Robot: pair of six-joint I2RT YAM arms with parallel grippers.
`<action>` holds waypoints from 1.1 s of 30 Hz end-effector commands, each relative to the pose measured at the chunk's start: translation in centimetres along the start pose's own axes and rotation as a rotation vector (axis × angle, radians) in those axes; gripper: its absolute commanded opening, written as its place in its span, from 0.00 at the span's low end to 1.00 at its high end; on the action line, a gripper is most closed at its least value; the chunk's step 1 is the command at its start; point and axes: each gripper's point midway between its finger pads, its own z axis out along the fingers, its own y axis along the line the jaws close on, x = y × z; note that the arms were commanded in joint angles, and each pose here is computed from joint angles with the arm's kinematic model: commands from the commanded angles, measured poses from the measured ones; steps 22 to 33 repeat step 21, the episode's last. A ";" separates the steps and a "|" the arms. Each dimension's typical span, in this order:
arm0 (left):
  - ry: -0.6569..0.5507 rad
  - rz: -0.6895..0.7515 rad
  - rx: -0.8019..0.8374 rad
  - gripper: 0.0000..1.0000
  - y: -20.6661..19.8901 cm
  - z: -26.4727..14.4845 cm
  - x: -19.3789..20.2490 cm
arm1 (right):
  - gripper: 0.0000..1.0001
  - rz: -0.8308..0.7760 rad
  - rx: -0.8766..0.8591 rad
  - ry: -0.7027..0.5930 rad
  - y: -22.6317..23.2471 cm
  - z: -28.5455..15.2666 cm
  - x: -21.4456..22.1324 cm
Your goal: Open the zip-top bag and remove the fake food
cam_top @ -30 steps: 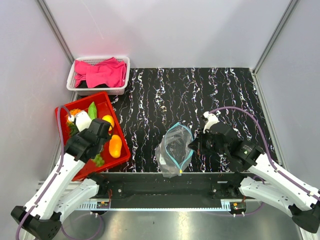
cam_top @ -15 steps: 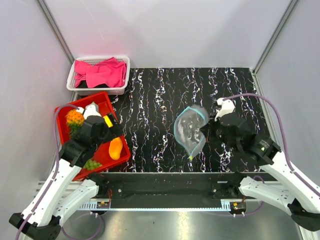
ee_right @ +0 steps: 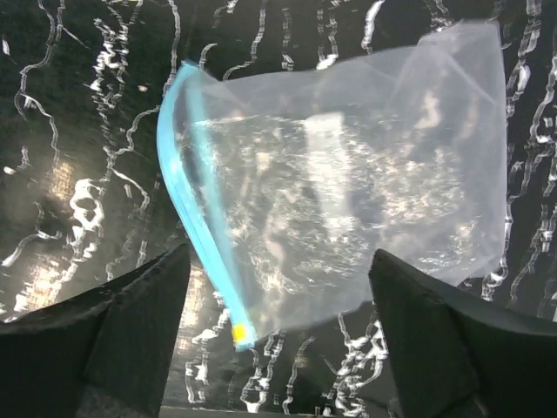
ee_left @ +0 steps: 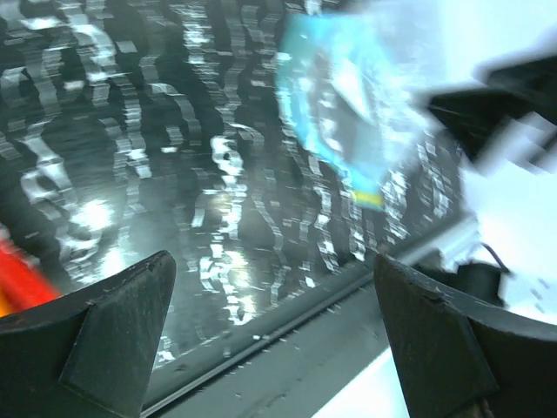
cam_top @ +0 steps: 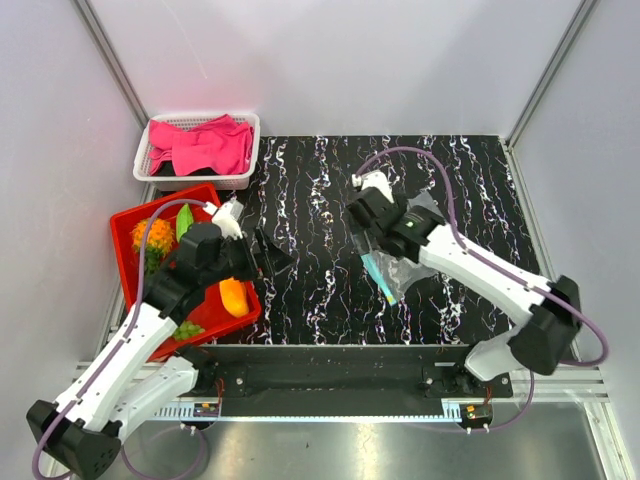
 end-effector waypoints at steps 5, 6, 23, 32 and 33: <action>-0.011 0.091 0.314 0.99 -6.5 -1.7 0.2 | 1.00 0.224 -0.209 -0.146 1.6 -4.9 -5.4; -0.027 0.084 0.358 0.99 -7.4 -1.7 -0.1 | 1.00 0.248 -0.238 -0.152 1.7 -5.5 -5.3; -0.049 0.093 0.653 0.99 -12.7 -2.1 1.5 | 1.00 0.477 -0.547 -0.232 1.5 -10.4 3.3; -0.049 0.093 0.653 0.99 -12.7 -2.1 1.5 | 1.00 0.477 -0.547 -0.232 1.5 -10.4 3.3; -0.049 0.093 0.653 0.99 -12.7 -2.1 1.5 | 1.00 0.477 -0.547 -0.232 1.5 -10.4 3.3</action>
